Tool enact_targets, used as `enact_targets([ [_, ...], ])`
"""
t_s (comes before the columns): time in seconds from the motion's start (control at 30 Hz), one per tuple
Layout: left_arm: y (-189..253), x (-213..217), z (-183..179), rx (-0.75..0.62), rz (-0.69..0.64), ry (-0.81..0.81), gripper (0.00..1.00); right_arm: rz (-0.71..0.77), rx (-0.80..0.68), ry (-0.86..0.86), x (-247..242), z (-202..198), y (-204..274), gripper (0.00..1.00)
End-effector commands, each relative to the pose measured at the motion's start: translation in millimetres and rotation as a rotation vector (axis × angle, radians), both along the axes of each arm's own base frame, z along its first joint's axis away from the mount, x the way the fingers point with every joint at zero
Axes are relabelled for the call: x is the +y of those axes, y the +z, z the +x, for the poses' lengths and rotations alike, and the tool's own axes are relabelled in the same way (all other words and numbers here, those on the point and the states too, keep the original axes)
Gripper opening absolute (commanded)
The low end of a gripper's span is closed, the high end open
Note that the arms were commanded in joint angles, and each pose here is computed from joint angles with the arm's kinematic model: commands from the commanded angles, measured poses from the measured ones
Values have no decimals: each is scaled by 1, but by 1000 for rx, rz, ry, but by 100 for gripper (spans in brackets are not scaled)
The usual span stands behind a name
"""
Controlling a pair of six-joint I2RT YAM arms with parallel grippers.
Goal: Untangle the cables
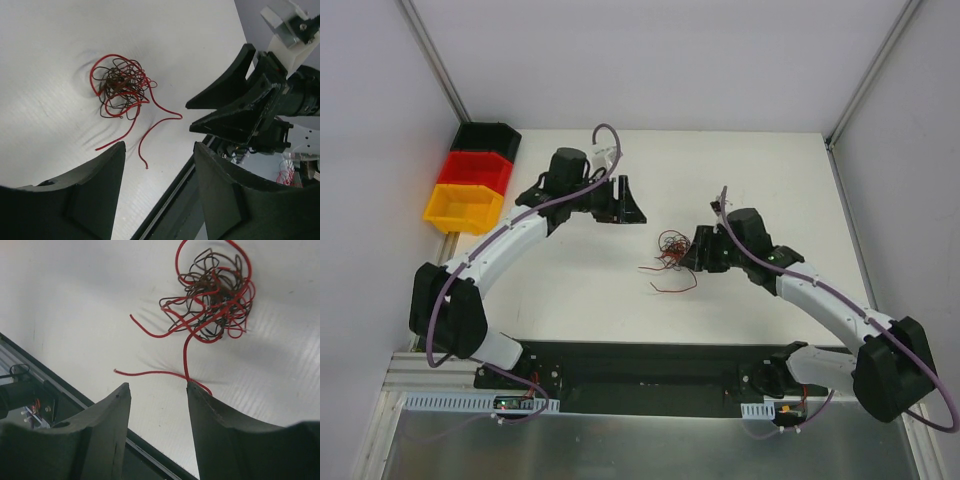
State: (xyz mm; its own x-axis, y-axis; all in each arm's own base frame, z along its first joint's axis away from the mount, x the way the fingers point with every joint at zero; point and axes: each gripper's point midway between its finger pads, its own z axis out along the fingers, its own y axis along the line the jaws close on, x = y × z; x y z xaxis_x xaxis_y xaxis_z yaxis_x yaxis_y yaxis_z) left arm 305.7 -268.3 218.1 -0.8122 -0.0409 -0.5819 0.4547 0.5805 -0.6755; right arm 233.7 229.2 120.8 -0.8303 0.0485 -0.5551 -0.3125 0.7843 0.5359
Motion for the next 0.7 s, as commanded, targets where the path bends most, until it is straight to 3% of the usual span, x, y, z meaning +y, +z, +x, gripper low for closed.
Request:
enact_targets([
  [0.0,12,-29,-21,27,-43,-133,55,-19,5,-92,-18,10,9,52],
  [0.13,-5,-57,-44,67,-19,-227,54,-11,66,-268,-44,20,4,51],
  [0.2,-17,-71,-55,86,11,-256,59,21,101,-310,-51,23,2,51],
  [0.33,-40,-97,-72,107,86,-268,59,36,136,-360,-65,25,-2,50],
  [0.43,-58,-113,-72,167,134,-211,55,37,133,-390,-76,23,-6,50],
  [0.67,-97,-134,-53,333,199,52,59,23,105,-415,-91,9,-13,50],
])
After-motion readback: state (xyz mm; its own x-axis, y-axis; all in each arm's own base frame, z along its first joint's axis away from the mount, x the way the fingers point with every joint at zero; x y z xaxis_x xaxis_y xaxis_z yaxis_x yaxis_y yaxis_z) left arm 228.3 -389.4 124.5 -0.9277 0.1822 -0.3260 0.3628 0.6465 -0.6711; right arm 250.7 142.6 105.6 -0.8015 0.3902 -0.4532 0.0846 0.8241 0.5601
